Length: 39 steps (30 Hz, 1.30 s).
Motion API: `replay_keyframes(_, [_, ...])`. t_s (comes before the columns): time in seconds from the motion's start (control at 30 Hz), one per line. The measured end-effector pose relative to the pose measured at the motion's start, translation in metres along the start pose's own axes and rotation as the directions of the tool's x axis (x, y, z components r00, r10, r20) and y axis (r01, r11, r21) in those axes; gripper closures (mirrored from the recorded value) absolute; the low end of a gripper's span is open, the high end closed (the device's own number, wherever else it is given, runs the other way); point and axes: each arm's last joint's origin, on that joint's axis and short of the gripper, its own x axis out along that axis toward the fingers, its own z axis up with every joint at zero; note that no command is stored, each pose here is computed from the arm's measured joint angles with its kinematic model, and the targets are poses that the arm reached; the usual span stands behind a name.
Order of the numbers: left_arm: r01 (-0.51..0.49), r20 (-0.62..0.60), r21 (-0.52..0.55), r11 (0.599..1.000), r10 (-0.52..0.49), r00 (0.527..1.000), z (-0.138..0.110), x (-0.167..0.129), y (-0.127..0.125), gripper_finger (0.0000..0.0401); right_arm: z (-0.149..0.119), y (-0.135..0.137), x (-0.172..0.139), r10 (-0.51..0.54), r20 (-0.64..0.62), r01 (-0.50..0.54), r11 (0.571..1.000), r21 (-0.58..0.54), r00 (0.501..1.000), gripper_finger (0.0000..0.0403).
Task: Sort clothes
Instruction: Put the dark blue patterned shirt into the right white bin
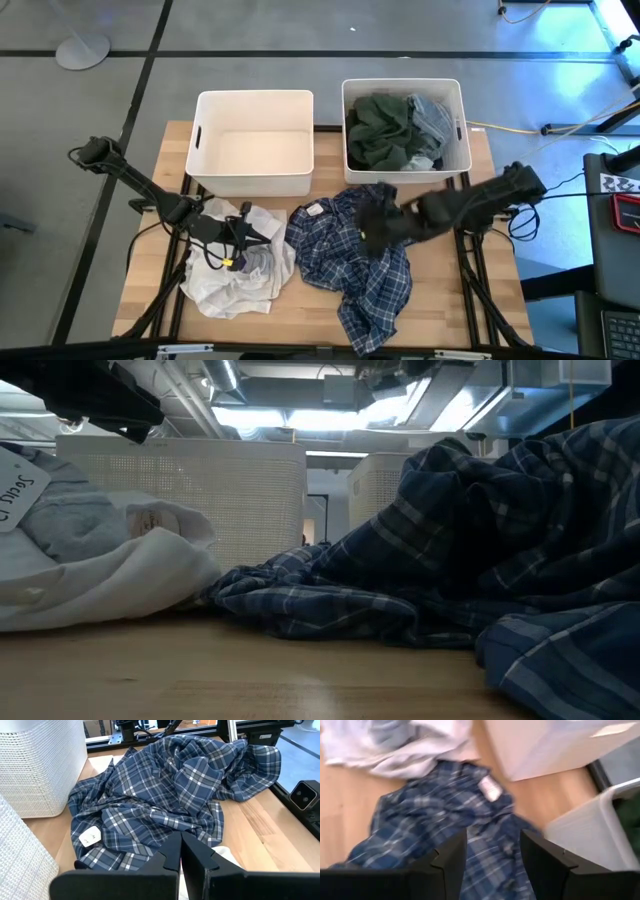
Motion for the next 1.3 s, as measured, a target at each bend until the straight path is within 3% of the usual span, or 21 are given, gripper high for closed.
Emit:
replay_keyframes(0.27, [0.0, -0.001, 0.009, 1.0, 0.0, 1.0, 0.0, 0.0, 0.0, 0.04, -0.039, 0.048, 0.024, 0.176, -0.002, -0.176, 0.984, -0.002, 0.984, 0.022])
replay_keyframes(0.5, [-0.001, 0.001, 0.016, 1.0, 0.001, 1.0, 0.0, 0.0, 0.0, 0.04, -0.064, 0.064, 0.057, 0.294, 0.017, -0.295, 0.955, 0.016, 0.956, 0.022])
replay_keyframes(1.03, [-0.001, -0.001, 0.014, 1.0, 0.001, 1.0, 0.0, 0.0, 0.0, 0.04, -0.091, 0.104, 0.135, 0.341, -0.047, -0.344, 0.935, -0.081, 0.939, 0.022])
replay_keyframes(1.3, [-0.001, -0.002, 0.018, 1.0, 0.001, 1.0, 0.0, 0.0, 0.0, 0.04, -0.099, 0.11, 0.153, 0.303, -0.058, -0.307, 0.947, -0.09, 0.951, 0.022])
